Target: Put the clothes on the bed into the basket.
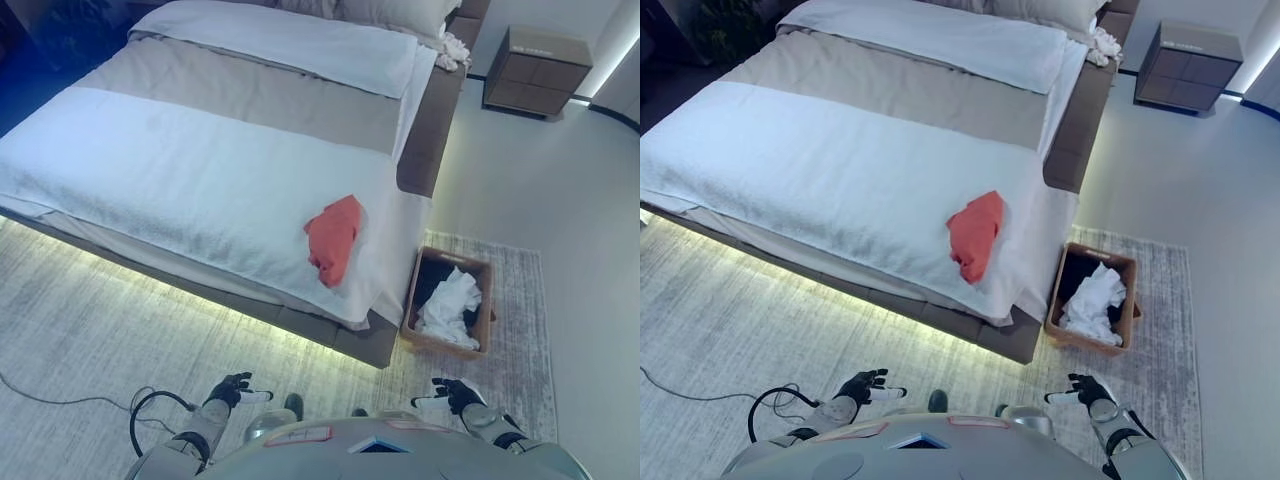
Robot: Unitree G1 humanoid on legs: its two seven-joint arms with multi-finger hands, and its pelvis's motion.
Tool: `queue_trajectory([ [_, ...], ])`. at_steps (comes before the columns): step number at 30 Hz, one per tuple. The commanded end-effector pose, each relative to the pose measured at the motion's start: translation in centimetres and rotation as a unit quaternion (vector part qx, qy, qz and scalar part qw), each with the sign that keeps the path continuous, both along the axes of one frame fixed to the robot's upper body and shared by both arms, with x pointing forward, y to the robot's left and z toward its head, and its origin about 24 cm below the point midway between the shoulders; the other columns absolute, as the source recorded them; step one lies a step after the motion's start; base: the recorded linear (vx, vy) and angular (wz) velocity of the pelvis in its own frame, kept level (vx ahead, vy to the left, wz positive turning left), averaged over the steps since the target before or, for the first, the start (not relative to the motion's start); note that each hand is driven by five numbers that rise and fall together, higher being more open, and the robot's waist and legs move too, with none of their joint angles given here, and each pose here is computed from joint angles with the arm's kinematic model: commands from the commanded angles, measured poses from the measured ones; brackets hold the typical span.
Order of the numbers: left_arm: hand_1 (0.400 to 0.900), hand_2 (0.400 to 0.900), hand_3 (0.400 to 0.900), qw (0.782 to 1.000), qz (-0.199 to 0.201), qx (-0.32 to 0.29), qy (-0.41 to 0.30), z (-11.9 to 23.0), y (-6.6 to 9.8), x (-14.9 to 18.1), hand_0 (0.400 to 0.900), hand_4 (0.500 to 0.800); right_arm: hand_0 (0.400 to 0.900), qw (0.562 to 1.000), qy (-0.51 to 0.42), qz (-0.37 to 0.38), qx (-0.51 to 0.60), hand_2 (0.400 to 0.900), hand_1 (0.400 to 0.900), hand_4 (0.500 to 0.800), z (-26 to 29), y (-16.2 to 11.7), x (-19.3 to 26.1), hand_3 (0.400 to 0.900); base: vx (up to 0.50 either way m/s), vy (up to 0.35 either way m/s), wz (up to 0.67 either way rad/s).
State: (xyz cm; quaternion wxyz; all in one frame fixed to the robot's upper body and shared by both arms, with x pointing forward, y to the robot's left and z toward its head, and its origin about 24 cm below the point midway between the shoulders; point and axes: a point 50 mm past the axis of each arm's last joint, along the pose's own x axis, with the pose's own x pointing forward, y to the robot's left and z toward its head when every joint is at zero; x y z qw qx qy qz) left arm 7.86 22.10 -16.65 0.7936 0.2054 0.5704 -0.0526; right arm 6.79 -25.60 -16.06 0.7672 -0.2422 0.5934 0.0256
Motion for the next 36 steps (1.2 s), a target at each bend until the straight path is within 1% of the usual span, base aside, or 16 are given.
queue_trajectory([
  [1,0.900,0.900,0.900,1.000,-0.003,0.011,-0.009,0.2,0.5,0.9,0.900,0.800,0.900,0.999,-0.033,-0.003,-0.012,0.900,0.900,0.800,0.6,-0.9,1.8,0.900,0.000,0.000,0.00],
  [3,0.900,0.900,0.900,1.000,-0.001,0.011,-0.011,0.3,0.5,1.1,0.900,0.800,0.900,0.999,-0.033,-0.005,-0.012,0.900,0.900,0.800,0.6,-0.9,1.8,0.900,0.033,0.020,-0.03],
  [8,0.900,0.900,0.900,1.000,-0.024,0.015,-0.004,0.2,0.4,0.9,0.900,0.800,0.900,0.999,-0.030,0.010,-0.010,0.900,0.900,0.800,0.6,-0.6,2.0,0.900,0.039,0.002,-0.06],
  [12,0.900,0.900,0.900,1.000,-0.025,0.016,-0.003,0.2,0.4,0.8,0.900,0.800,0.900,0.999,-0.028,0.015,-0.010,0.900,0.900,0.800,0.5,-0.5,1.9,0.900,0.041,-0.010,-0.03],
  [20,0.900,0.900,0.900,1.000,-0.014,0.022,-0.017,0.4,0.8,1.4,0.900,0.800,0.900,1.000,-0.025,0.013,-0.013,0.900,0.900,0.800,0.5,-0.6,1.7,0.900,0.027,-0.047,0.00],
  [25,0.900,0.900,0.900,1.000,-0.015,0.020,-0.019,0.4,0.7,1.6,0.900,0.800,0.900,0.999,-0.028,0.013,-0.013,0.900,0.900,0.800,0.5,-0.6,1.9,0.900,0.008,-0.092,0.02],
  [32,0.900,0.900,0.900,0.999,-0.006,0.023,-0.027,0.6,0.9,2.1,0.900,0.800,0.900,0.999,-0.036,0.011,-0.017,0.900,0.900,0.800,0.7,-0.8,2.1,0.900,-0.017,-0.147,0.07],
  [34,0.900,0.900,0.900,0.999,0.002,0.027,-0.043,0.8,0.8,2.9,0.900,0.800,0.900,0.999,-0.046,0.004,-0.026,0.900,0.900,0.800,0.9,-1.3,2.4,0.900,-0.066,-0.217,0.18],
  [36,0.900,0.900,0.900,0.998,0.020,0.027,-0.054,0.9,0.8,3.3,0.900,0.800,0.900,0.998,-0.050,-0.003,-0.033,0.900,0.900,0.800,1.1,-1.7,2.4,0.900,0.023,-0.130,0.07],
])
